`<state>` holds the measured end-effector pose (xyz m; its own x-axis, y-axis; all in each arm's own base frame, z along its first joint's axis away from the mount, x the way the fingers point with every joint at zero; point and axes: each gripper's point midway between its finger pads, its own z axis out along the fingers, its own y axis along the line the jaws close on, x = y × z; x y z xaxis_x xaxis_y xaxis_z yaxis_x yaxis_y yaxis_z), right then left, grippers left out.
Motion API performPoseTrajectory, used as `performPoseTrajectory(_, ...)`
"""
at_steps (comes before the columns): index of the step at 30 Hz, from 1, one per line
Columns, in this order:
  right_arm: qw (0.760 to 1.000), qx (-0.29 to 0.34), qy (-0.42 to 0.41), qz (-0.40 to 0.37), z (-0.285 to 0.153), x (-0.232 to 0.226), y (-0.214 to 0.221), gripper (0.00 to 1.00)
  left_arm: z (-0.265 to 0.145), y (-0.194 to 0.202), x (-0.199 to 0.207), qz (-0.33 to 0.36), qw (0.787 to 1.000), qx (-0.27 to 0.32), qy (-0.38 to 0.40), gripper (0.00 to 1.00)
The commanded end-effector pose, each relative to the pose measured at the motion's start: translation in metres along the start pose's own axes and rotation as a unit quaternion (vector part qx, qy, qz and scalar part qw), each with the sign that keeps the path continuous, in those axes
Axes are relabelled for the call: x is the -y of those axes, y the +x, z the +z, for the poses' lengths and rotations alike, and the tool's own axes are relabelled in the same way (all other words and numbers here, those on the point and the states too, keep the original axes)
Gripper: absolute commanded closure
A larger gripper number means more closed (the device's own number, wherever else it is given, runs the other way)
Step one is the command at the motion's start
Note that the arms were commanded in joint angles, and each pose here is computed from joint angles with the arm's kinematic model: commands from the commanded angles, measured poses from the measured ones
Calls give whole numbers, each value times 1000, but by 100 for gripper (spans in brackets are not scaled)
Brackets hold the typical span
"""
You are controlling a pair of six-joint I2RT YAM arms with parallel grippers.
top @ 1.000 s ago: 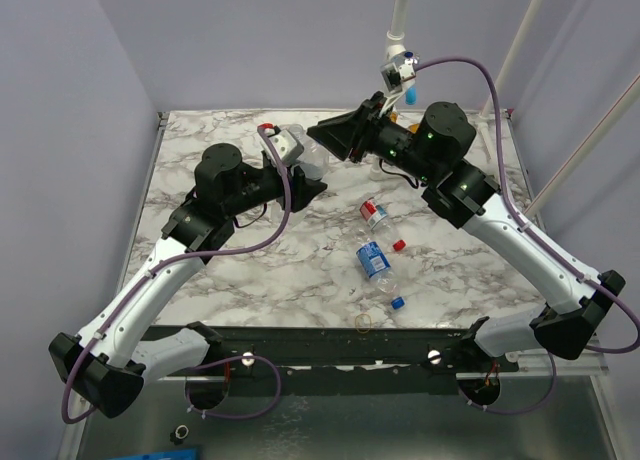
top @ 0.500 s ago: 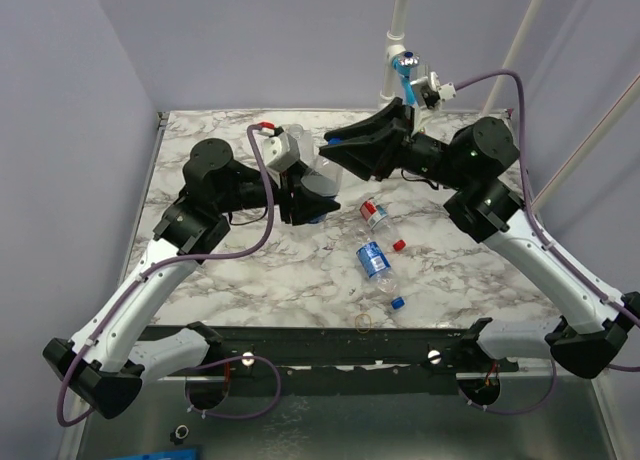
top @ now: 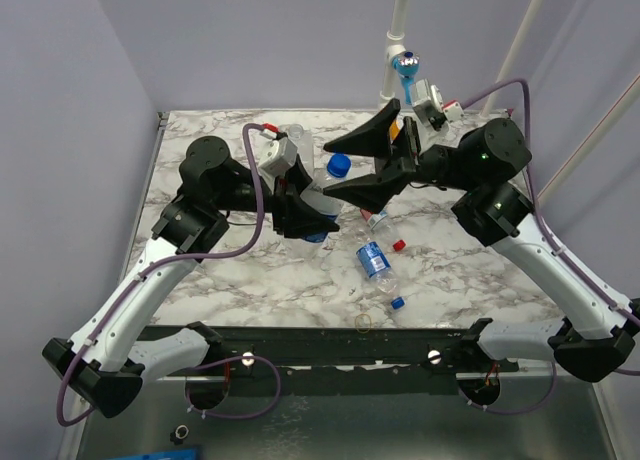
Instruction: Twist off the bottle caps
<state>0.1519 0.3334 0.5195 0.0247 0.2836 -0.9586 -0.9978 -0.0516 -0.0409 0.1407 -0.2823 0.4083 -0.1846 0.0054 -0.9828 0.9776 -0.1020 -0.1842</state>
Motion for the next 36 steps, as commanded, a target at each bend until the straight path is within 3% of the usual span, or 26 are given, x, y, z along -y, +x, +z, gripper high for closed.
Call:
performPoseTrajectory(1,989,7,150,1,-9,44,-11,5,-5,-13,-29,28,996,22,-85,81)
performPoseTrajectory(2,983,12,182,2,-11,55,-14,0,-7,-12,-38,36,993,22,-109,81)
performPoseTrajectory(8,959,24,281,36,-16,94,-17,0,-31,-7,-95,118,957,12,-264,81)
performPoseTrajectory(14,946,-4,316,72,-8,120,3,3,-47,-8,-122,136,932,4,-337,84)
performPoseTrajectory(17,940,-18,332,82,-7,131,14,14,-47,-9,-123,137,931,5,-339,84)
performPoseTrajectory(24,939,-21,329,96,-2,136,24,27,-48,-8,-127,133,929,8,-346,84)
performPoseTrajectory(36,947,-13,303,102,3,128,29,82,-44,-1,-122,120,936,8,-331,84)
